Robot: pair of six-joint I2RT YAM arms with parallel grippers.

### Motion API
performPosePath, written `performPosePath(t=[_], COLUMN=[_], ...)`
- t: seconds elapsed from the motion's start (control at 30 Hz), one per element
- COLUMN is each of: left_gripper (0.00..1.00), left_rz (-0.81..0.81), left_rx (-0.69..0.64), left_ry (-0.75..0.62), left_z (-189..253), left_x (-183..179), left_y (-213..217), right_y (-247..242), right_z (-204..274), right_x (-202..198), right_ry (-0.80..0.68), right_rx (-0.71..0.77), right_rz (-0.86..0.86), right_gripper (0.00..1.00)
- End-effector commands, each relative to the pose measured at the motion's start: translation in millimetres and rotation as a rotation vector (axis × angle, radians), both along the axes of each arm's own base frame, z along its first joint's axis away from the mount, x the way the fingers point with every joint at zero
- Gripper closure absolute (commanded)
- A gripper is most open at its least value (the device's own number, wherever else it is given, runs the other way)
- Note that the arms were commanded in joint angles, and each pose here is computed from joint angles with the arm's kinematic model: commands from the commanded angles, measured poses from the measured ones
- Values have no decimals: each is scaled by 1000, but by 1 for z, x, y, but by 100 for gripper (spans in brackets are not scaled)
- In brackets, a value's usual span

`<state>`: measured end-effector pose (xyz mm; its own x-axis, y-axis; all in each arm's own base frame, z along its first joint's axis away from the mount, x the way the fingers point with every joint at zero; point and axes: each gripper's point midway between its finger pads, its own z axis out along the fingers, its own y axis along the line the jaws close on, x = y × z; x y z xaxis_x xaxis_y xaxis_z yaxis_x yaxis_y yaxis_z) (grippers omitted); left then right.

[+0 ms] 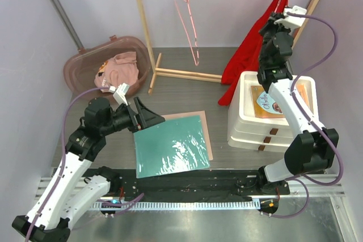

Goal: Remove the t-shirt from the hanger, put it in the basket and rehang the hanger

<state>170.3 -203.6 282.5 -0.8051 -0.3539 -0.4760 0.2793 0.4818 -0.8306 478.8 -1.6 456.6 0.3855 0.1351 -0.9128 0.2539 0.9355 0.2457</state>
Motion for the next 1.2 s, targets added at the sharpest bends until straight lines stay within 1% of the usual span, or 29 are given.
performPosePath(t=[0.0,0.07,0.27,0.4,0.73,0.97,1.0,1.17], left_gripper=[14,14,14,14,14,14,14,14], left_rz=[5,7,7,7,6,8,8,5], left_rx=[-7,-4,-3,0,6,9,12,10], left_ry=[-34,-28,-27,-25,-11,-11,-7,-5], left_z=[15,13,14,14,11,10,8,7], left_x=[-5,-5,-4,-2,-2,-2,-2,-3], left_y=[3,3,2,2,2,2,2,2], right_y=[7,8,6,9,7,14,14,15], right_z=[40,49,63,68,92,107,111,95], right_x=[-11,-13,-13,-9,-10,-24,-31,-45], right_ry=[-165,-204,-259,-278,-336,-367,-380,-378], right_rx=[-58,-64,-54,-82,-72,-80,-77,-64], right_rz=[18,21,1,1,-16,-5,-5,5], right_gripper=[99,99,99,99,99,99,99,99])
